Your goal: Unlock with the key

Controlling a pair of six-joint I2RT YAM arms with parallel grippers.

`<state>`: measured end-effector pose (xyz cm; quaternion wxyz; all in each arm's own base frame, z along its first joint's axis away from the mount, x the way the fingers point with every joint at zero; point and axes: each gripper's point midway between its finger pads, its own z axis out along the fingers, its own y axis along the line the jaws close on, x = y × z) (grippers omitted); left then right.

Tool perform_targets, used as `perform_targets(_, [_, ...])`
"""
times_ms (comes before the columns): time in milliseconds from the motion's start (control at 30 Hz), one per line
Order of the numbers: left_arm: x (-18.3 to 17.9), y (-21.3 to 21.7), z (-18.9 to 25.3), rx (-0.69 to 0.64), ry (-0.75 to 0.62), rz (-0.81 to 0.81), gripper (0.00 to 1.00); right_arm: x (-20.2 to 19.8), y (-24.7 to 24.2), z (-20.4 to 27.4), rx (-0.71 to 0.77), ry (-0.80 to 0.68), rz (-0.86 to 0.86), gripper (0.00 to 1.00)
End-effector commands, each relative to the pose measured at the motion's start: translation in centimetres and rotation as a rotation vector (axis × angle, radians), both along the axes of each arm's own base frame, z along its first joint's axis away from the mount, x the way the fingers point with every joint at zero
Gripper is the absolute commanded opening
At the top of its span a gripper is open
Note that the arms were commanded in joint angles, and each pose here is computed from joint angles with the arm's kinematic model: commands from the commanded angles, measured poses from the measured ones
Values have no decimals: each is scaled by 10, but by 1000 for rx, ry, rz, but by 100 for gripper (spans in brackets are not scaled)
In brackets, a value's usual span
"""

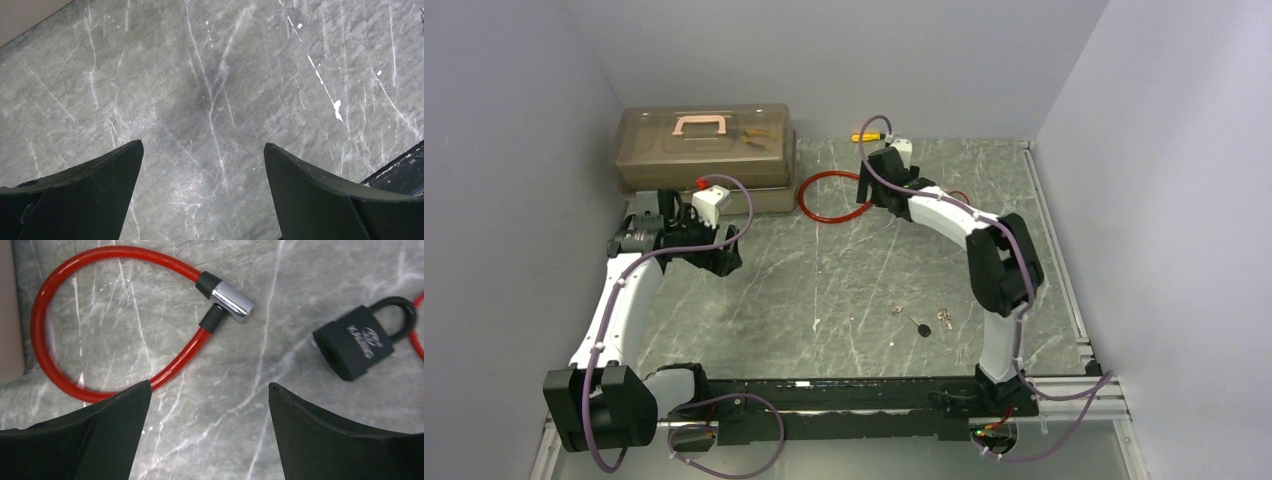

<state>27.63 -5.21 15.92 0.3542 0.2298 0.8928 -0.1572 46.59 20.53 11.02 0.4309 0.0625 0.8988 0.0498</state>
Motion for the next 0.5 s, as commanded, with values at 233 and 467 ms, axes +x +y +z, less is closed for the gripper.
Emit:
perform_targets(233, [-7,-7,29,-4,-63,-78,98,36,47,-46,-119,62,65,88])
perform_targets(467, [-8,-9,30,-11,-72,-81,98,43,56,-69,-139,89,62,84])
